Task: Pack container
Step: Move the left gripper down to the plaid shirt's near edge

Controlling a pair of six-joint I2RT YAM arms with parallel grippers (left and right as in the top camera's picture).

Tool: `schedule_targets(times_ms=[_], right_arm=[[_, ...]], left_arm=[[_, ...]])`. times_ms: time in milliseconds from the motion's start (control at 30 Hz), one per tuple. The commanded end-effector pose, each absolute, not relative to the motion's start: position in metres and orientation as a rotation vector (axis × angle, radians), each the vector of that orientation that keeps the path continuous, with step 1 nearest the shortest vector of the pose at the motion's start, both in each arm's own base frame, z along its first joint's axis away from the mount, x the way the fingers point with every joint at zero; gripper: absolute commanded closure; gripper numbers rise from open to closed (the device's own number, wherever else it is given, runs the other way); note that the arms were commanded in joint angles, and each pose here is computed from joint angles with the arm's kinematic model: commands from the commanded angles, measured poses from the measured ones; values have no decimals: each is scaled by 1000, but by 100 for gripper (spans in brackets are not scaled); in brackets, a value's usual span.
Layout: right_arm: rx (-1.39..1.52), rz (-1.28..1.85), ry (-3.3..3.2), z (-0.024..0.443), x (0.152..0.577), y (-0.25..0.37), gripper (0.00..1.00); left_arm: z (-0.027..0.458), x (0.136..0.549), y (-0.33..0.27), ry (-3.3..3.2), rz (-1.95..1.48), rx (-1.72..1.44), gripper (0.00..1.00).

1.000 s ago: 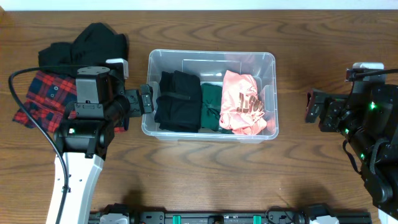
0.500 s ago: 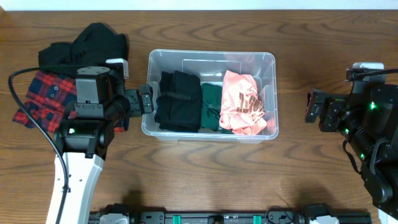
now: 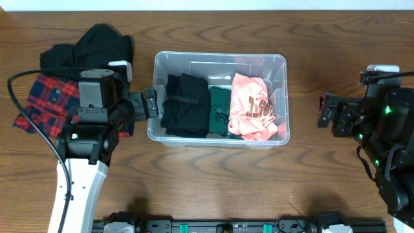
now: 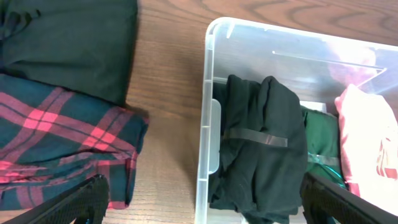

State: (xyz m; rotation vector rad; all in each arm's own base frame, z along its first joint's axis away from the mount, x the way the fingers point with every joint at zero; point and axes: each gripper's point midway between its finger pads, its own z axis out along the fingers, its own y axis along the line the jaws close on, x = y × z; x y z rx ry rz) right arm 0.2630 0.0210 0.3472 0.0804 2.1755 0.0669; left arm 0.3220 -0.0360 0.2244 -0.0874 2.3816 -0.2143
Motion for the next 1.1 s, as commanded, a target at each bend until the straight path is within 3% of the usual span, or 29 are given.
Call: schedule_targets(times_ms=[0,433,767,1067], right_arm=[[74,46,2168,350,263,18,1],[74,46,2168,350,263,18,1],[73,47,2168,350,263,18,1],[73,47,2168,350,263,18,1]], left_arm=[[231,323,-30,2363,-175,-95,2],[250,301,22,2293,134,-301,2],[277,212,116,2210,343,-925,2],[259,214,137,2147,55,-1224,2]])
